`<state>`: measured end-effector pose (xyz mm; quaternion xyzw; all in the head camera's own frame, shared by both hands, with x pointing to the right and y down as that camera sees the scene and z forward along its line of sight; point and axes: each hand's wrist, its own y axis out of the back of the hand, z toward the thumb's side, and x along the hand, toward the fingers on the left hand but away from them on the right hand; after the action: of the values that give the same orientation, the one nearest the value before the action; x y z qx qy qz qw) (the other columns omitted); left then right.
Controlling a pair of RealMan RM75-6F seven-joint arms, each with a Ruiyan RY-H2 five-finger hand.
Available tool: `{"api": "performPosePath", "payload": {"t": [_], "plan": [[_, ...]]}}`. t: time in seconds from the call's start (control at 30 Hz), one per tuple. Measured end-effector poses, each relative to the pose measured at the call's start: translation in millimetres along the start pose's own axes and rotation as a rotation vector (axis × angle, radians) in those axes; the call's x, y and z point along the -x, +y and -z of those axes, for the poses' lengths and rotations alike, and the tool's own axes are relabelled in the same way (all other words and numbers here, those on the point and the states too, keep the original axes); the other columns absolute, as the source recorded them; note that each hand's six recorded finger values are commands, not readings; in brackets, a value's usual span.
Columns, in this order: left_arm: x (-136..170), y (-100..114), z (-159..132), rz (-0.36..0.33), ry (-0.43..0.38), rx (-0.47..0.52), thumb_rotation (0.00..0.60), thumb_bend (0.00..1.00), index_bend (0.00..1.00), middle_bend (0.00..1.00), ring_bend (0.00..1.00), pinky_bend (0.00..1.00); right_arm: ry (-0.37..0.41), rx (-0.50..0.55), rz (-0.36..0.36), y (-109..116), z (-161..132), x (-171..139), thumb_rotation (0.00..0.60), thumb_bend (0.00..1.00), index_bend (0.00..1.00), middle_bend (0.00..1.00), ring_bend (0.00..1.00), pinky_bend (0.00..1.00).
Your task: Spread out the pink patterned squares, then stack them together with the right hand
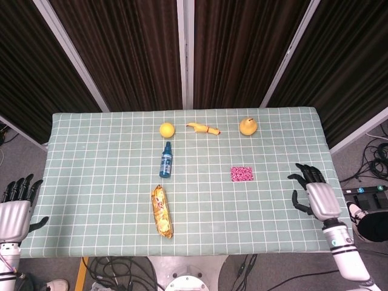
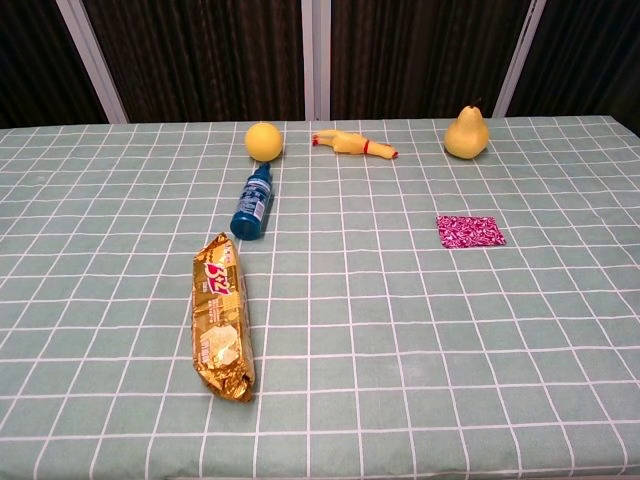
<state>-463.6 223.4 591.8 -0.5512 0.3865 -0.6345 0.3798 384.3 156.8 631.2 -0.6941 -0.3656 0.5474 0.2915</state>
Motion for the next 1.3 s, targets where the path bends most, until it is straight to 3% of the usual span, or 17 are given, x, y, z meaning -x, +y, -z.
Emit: {"api": "performPosePath", "payload": {"t": [0.27,0.57,1.1,1.3], "plan": [[2,-3,4,0.006,-0.001,0.007,0.600,0.01,0.20,0.16,0.09,0.10,-0.004,0.002,-0.160,-55,-35,61,0.208,0.67,0.30,0.02,0.00,0.00],[0,-5,8,0.008,0.006,0.015,0.600,0.01,0.20,0.16,0.09,0.10,-0.007,-0.056,-0.225,-99,-57,108,0.190,0.67,0.30,0.02,0.00,0.00],[2,-5,8,0.009,0.010,0.017,0.600,0.01,0.20,0.16,0.09,0.10,-0.054,-0.114,-0.246,-117,-48,138,0.190,0.68,0.30,0.02,0.00,0.00],[1,-5,9,0.011,0.011,0.015,0.600,0.01,0.20,0.16,0.09,0.10,-0.034,-0.114,-0.274,-128,-56,139,0.190,0.68,0.30,0.02,0.00,0.00]]}}
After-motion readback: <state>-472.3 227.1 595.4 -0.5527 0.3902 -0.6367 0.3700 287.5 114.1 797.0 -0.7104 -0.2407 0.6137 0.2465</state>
